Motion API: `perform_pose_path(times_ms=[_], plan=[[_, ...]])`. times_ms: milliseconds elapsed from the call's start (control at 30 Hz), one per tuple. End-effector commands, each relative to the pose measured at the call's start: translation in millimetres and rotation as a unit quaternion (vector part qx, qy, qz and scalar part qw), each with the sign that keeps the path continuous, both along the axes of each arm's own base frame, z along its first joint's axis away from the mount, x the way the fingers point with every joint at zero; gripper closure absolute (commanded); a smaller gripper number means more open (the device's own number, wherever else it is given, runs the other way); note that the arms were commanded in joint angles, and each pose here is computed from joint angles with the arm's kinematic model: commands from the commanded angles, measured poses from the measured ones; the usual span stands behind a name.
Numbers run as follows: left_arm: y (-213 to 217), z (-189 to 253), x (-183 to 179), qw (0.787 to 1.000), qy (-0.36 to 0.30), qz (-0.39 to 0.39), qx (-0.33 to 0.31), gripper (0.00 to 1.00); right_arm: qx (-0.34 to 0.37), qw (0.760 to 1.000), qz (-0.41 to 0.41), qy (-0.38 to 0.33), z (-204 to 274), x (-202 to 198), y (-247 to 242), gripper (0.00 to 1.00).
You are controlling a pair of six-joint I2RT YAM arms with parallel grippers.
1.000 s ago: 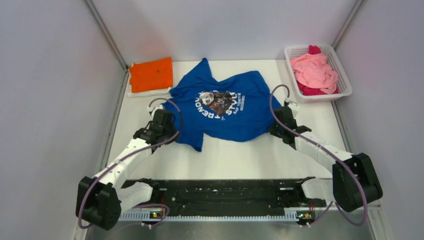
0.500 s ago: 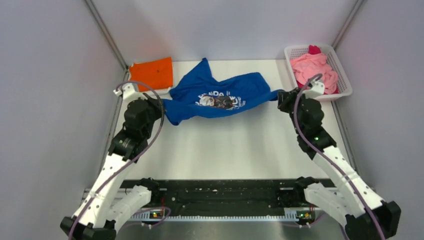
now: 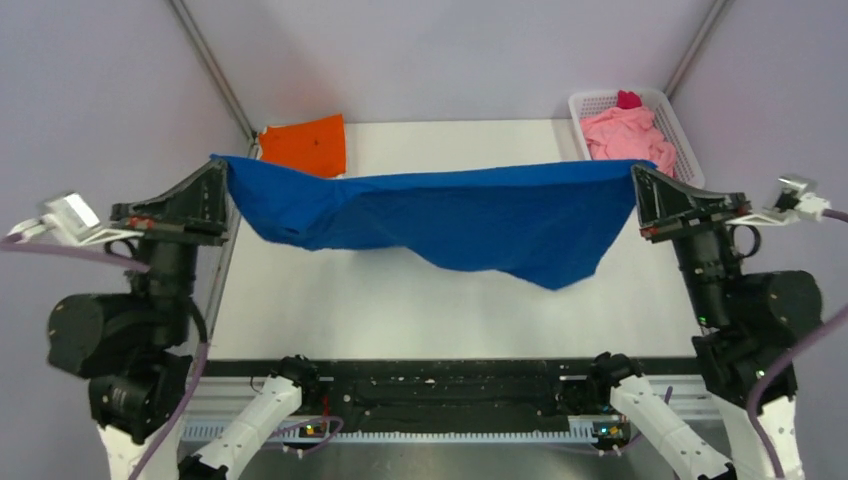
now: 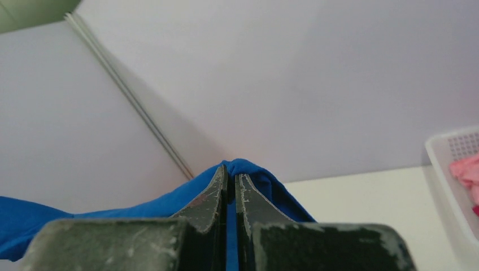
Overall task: Fold and stack the t-shirts
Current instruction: Flatten out the tshirt
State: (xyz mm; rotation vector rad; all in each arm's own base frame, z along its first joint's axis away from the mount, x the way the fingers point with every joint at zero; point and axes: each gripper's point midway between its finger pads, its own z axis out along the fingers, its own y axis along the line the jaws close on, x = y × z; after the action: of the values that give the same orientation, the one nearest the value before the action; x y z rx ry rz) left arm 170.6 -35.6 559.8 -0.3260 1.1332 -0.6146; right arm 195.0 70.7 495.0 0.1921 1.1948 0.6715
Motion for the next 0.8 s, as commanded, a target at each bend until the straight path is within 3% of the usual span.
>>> perform_pose_path(times_ms=[0, 200, 367, 567, 767], plan=[[-7, 50, -46, 0.995, -0.075, -0.048, 0.033, 1.0, -0.022, 0.998, 0.057, -0.029, 33, -45, 7, 1.0], [4, 92, -81, 0.99, -0.129, -0.043, 0.04, 1.0, -0.025, 0.989, 0.105, -0.098, 72, -102, 5, 1.0], [5, 104, -74, 0.99, -0.13, -0.029, 0.053, 1.0, -0.025, 0.99, 0.094, -0.099, 77, -105, 0, 1.0], [-3, 83, -8, 0.996, -0.066, 0.007, 0.061, 1.0, -0.02, 0.998, 0.015, -0.058, 59, -65, -16, 1.0], [6, 17, 99, 0.988, 0.058, 0.122, 0.081, 1.0, -0.041, 0.991, -0.12, 0.053, -4, 25, -35, 1.0]])
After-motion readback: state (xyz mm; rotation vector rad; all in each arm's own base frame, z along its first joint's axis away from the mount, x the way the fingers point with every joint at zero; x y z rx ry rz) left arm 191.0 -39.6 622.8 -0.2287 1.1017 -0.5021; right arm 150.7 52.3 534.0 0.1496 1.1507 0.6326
